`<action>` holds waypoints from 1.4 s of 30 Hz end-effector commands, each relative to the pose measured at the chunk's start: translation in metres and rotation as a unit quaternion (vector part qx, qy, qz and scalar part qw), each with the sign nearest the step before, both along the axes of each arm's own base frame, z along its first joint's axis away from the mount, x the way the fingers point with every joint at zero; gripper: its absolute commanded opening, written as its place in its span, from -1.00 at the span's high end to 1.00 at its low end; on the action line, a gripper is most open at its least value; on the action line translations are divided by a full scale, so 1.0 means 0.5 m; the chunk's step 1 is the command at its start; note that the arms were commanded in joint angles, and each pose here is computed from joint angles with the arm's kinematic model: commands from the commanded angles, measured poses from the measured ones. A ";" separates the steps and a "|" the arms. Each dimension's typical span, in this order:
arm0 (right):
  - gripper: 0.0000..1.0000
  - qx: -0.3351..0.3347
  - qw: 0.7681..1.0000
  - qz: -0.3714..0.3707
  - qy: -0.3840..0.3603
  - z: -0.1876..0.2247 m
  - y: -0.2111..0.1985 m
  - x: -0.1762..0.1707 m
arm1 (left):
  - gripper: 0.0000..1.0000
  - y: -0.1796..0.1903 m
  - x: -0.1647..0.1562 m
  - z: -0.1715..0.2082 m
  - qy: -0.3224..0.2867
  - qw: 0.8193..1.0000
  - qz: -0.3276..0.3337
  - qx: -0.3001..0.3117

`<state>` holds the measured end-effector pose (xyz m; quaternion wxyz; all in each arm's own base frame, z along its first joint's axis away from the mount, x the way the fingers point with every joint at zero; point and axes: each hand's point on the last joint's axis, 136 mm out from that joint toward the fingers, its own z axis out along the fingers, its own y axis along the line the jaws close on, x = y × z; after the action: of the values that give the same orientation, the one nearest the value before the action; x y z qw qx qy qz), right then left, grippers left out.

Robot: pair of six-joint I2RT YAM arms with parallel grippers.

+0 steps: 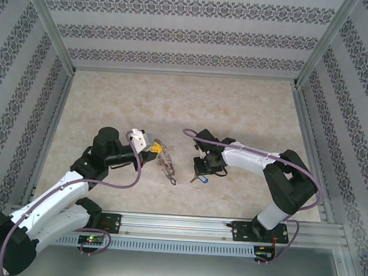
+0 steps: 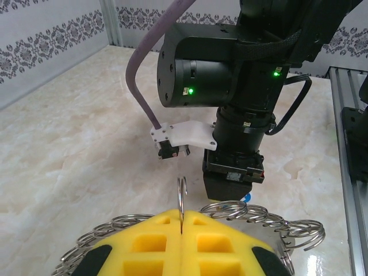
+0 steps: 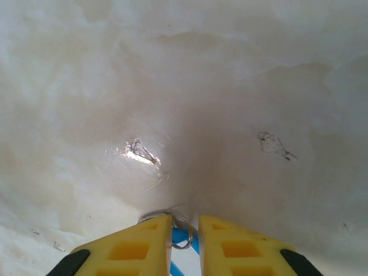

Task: Put the keys on the keyring

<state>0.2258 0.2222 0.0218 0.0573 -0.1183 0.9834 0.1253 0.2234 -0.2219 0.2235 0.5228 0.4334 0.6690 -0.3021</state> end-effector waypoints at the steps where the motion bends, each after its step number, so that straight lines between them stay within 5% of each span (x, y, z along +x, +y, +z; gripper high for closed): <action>1: 0.58 0.001 1.000 -0.012 -0.019 0.032 0.001 0.007 | 1.00 -0.005 -0.005 0.024 -0.029 0.999 -0.005 -0.013; 23: 0.49 -0.010 1.000 0.001 0.025 -0.016 0.021 -0.013 | 1.00 -0.006 -0.005 0.025 -0.029 0.999 -0.005 -0.017; 42: 0.68 0.003 1.000 0.003 0.018 -0.003 0.030 -0.011 | 1.00 -0.005 -0.003 0.018 -0.026 1.000 -0.001 -0.012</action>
<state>0.2197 0.2317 0.0150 0.0376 -0.1184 0.9843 0.1253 0.2217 -0.2214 0.2158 0.5170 0.4331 0.6742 -0.3011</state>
